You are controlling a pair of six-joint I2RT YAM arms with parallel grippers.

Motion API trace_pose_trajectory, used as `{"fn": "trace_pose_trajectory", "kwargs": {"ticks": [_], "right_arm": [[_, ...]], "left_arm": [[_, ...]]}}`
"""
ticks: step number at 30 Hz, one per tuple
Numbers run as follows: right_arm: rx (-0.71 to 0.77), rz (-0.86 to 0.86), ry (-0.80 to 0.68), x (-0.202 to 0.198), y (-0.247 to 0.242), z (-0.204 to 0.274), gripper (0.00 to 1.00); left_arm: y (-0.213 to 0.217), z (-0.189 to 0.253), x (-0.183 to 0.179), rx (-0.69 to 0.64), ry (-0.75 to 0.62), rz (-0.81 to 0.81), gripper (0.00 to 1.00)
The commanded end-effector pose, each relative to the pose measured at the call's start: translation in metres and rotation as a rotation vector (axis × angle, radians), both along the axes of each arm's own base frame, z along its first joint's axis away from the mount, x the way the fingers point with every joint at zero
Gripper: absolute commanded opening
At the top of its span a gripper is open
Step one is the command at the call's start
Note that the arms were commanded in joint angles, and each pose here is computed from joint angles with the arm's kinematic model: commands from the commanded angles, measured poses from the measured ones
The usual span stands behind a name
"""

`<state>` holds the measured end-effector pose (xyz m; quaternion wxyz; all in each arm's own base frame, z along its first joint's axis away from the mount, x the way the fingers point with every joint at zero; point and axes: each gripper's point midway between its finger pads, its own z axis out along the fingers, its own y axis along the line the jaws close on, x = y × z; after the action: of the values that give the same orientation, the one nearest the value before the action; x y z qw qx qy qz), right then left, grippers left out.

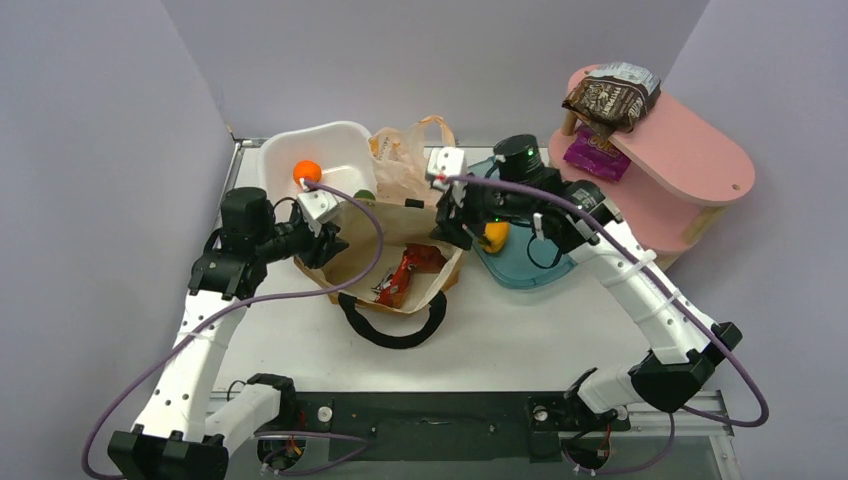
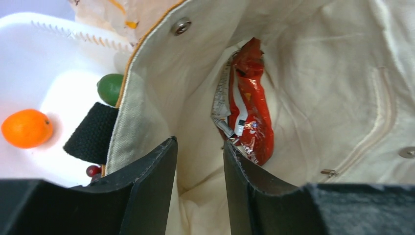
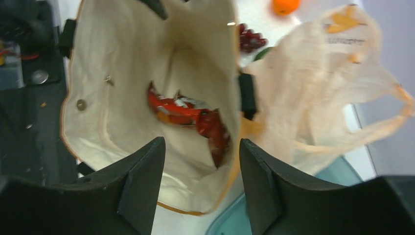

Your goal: Untie the knot of the grocery bags and take out the mixed food

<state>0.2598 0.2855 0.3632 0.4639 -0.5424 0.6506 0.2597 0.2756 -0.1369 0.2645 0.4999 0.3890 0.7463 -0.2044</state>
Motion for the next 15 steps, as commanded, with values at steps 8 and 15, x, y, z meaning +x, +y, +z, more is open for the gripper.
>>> {"fn": "trace_pose_trajectory", "kwargs": {"ticks": [8, 15], "right_arm": [[-0.261, 0.427, -0.203, -0.046, 0.057, -0.092, 0.34], [-0.556, 0.527, -0.305, -0.029, 0.034, -0.148, 0.38]], "left_arm": [[-0.014, 0.000, -0.035, -0.043, -0.068, -0.153, 0.35], [-0.012, -0.003, -0.039, -0.044, -0.073, -0.138, 0.35]]}}
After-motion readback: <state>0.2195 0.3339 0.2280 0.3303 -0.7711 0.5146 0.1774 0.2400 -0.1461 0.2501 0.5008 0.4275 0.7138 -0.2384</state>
